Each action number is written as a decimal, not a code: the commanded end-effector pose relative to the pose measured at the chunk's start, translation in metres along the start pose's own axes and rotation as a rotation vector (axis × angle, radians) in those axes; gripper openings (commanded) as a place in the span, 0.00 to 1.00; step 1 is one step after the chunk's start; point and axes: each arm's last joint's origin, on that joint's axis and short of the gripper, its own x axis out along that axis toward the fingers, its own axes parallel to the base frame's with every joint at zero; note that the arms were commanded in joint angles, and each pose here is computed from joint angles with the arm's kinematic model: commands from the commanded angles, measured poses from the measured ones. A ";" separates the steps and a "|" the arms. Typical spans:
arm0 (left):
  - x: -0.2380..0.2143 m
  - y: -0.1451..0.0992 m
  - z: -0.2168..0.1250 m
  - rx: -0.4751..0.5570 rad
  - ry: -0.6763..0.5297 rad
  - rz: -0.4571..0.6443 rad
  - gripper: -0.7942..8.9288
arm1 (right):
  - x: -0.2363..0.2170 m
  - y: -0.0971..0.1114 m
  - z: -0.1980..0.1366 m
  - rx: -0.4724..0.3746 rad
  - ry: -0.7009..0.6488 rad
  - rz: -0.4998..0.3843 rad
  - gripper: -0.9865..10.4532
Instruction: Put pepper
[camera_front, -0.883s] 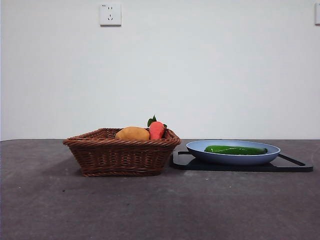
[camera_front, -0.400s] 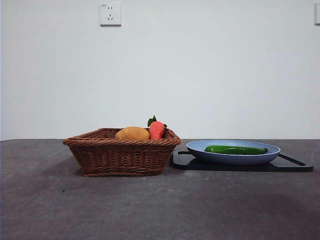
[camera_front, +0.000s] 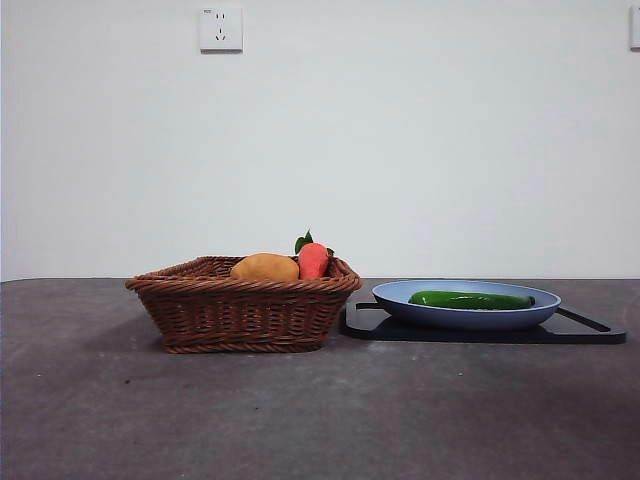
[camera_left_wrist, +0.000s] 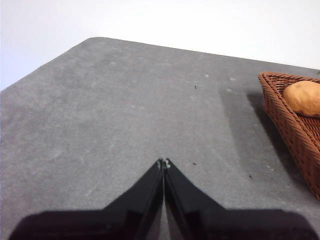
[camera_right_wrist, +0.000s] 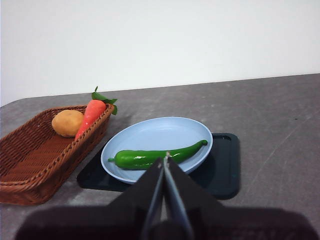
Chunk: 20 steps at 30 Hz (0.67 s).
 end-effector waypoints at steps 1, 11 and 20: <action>0.001 0.001 -0.002 -0.007 -0.003 0.005 0.09 | 0.000 -0.001 -0.006 0.011 -0.003 0.000 0.10; 0.001 0.001 -0.002 -0.007 -0.003 0.005 0.09 | -0.003 -0.001 -0.018 0.034 0.108 -0.013 0.10; 0.001 0.001 -0.002 -0.007 -0.003 0.005 0.09 | -0.003 -0.001 -0.018 0.044 0.111 -0.014 0.10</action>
